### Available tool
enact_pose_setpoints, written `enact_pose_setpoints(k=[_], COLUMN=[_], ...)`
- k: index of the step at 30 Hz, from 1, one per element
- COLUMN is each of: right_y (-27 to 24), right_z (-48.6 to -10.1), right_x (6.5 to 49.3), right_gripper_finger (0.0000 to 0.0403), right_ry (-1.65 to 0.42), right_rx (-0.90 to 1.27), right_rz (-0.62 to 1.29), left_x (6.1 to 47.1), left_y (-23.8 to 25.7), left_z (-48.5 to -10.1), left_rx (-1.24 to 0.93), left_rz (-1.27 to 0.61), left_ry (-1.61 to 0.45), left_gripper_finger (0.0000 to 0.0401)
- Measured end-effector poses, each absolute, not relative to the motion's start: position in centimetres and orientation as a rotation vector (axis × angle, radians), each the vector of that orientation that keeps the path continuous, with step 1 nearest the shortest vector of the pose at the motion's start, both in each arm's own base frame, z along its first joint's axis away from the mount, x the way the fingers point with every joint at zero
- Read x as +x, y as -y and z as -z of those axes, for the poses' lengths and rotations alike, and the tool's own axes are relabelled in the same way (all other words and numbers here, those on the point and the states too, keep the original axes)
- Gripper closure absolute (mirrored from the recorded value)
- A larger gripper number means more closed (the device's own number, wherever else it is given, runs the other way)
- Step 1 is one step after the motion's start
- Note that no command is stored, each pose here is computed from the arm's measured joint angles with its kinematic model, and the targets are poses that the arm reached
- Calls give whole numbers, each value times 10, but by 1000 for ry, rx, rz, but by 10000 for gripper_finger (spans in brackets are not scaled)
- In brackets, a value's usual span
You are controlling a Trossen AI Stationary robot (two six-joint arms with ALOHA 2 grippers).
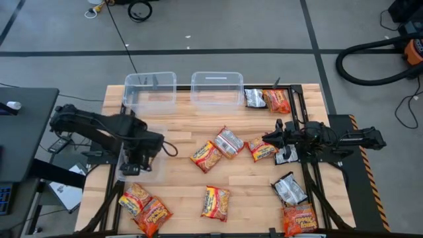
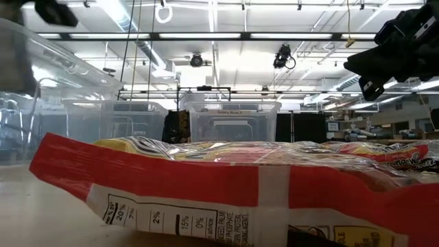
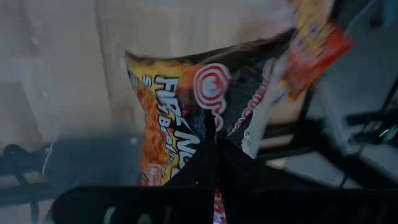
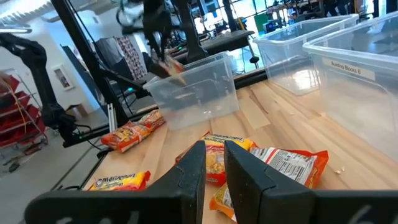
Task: Sort Maruchan noodles
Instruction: Put the middle left black noodle pack into the bottom transparent bin
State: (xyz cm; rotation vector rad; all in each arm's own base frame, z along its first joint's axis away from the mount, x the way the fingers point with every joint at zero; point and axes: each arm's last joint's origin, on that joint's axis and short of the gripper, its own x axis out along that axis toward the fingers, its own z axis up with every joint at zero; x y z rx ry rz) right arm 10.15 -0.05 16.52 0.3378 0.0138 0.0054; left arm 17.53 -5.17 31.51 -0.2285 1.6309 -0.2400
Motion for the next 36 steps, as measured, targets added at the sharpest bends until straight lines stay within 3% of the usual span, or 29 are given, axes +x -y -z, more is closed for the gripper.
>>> enact_pose_setpoints(k=[10,18,31,36], right_y=[1,0,0,3], right_z=[-165,-165,-165,-163], right_x=[101,101,101,102], right_gripper_finger=[338,338,338,338], right_ry=[-13,-14,-13,-23], right_rx=[374,375,398,442], right_rz=[-5,-8,-4,82], left_x=[178,182,170,163], left_y=[57,61,50,41], left_z=[-240,-223,-198,-197], left_rx=[-346,-394,-464,-465], left_rz=[486,641,593,453], left_ry=[-1644,-1554,-1638,-1735], left_gripper_finger=[391,390,388,388])
